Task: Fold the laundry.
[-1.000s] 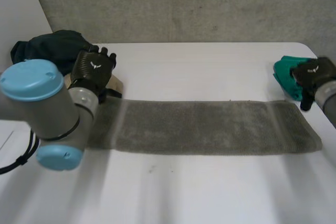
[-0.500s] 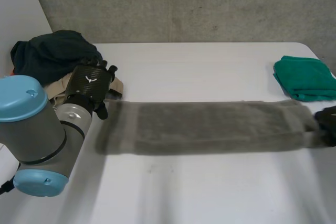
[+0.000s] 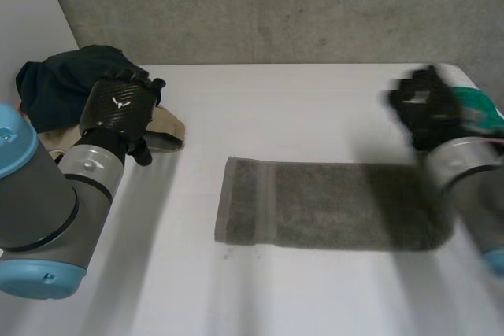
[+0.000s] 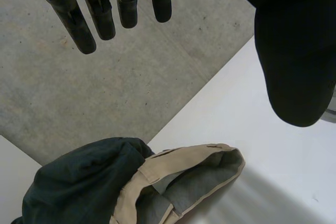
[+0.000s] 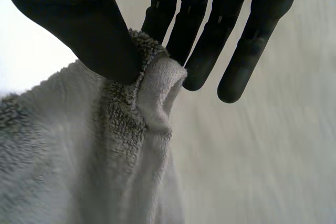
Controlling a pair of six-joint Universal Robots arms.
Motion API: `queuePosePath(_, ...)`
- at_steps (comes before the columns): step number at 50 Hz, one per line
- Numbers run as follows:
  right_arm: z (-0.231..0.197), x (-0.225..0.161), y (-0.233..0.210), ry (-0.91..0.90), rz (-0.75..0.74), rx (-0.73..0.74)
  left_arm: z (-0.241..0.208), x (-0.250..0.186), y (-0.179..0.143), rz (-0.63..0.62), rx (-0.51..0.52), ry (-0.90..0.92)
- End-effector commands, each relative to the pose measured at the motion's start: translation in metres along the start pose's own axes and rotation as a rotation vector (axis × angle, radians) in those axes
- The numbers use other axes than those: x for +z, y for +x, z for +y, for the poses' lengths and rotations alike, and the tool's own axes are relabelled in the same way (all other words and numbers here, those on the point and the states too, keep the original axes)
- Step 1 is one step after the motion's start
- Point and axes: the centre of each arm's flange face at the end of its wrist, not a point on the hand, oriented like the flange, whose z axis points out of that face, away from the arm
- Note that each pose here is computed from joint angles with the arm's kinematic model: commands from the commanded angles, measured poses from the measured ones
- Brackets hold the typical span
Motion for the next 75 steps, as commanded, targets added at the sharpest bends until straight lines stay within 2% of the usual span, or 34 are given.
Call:
queuePosePath(1,-0.074,-0.039,-0.128,0.329,-0.348,-0.012,-0.003,-0.004,0.001,0.004,0.000,0.007)
queuePosePath(3,-0.081,-0.054,-0.155,0.367,-0.423,-0.046,-0.002,-0.005,0.003,0.009,0.000,0.004)
queuePosePath(7,-0.070,-0.060,-0.178,0.335,-0.482,-0.070,-0.003,-0.007,0.006,0.020,0.000,0.010)
queuePosePath(13,-0.064,-0.058,-0.164,0.230,-0.415,-0.013,-0.004,-0.008,0.013,0.040,0.001,0.013)
queuePosePath(16,-0.056,-0.047,-0.115,0.123,-0.283,0.129,-0.007,-0.009,0.016,0.050,0.000,0.025)
queuePosePath(19,-0.034,-0.045,-0.080,-0.021,-0.228,0.304,-0.011,-0.010,0.019,0.058,-0.001,0.039)
queuePosePath(22,-0.009,-0.055,-0.074,-0.190,-0.292,0.447,-0.014,-0.010,0.021,0.062,-0.001,0.055)
queuePosePath(27,0.025,-0.066,-0.070,-0.352,-0.335,0.493,-0.021,-0.013,0.032,0.095,-0.002,0.081)
queuePosePath(32,0.053,-0.068,-0.061,-0.413,-0.283,0.455,-0.026,-0.016,0.073,0.228,-0.019,0.120)
queuePosePath(40,0.056,-0.071,-0.062,-0.425,-0.274,0.454,-0.023,-0.010,0.137,0.410,-0.116,0.142)
queuePosePath(47,0.052,-0.075,-0.066,-0.441,-0.259,0.477,-0.006,0.008,0.180,0.477,-0.133,0.138)
queuePosePath(52,0.049,-0.075,-0.070,-0.420,-0.230,0.463,0.013,0.022,0.198,0.485,-0.122,0.118)
queuePosePath(58,0.048,-0.074,-0.072,-0.407,-0.214,0.454,0.026,0.035,0.201,0.440,-0.068,0.108)
queuePosePath(62,0.049,-0.073,-0.072,-0.403,-0.207,0.450,0.033,0.050,0.179,0.288,-0.020,0.055)
queuePosePath(63,0.049,-0.072,-0.071,-0.400,-0.203,0.445,0.038,0.054,0.167,0.211,0.001,0.018)
queuePosePath(67,0.051,-0.070,-0.070,-0.403,-0.196,0.433,0.037,0.044,0.147,0.103,0.042,-0.042)
queuePosePath(75,0.056,-0.067,-0.067,-0.413,-0.172,0.330,-0.002,-0.004,0.125,0.141,-0.003,0.006)
